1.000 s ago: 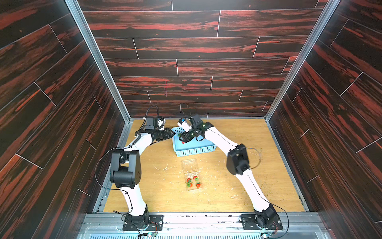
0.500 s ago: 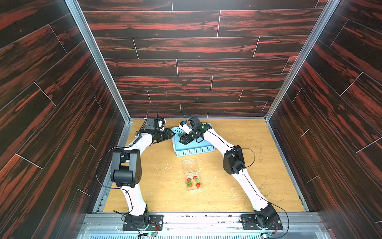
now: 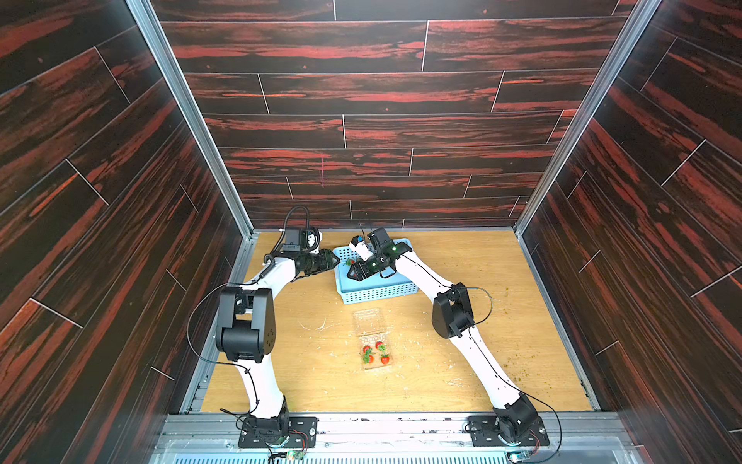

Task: Pack strawberries into containers
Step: Pick up the basket from the center of the board.

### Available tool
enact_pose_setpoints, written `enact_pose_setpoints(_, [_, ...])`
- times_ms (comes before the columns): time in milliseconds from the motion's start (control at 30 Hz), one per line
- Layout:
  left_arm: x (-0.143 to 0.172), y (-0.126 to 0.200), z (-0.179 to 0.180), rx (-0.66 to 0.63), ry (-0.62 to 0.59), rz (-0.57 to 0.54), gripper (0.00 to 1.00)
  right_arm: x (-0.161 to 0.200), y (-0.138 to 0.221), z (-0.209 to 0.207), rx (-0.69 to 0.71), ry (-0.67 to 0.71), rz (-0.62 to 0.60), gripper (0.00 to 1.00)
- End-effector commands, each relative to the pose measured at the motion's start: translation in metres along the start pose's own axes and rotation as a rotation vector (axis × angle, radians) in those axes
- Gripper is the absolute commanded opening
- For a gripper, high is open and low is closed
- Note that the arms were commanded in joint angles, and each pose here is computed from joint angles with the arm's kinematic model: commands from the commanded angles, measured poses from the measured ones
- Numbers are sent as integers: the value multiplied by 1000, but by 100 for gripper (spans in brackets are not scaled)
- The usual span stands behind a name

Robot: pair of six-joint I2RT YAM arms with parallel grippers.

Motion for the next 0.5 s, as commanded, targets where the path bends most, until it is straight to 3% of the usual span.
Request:
enact_pose_setpoints(0, [-4,-3,3,16,-7,-6,51,25,-22,-7,-18,-60,83,68])
enact_pose_setpoints(233, [2,-12,10,4,13,10,45,44,-34,-18,187,34,128,65])
enact_pose_setpoints(467, [4,-28,17,17,51,19,35,46,-29,-26,325,86,132,55])
Point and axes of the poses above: each gripper's point midway between its finger pads, its own y axis back along the fingers, its own z axis along the line the jaws close on, x = y × z, the point moved 5 cm from there along y, back along the fingers, and after that the axes turned 14 degrees about -y, right-handed, at the moved point
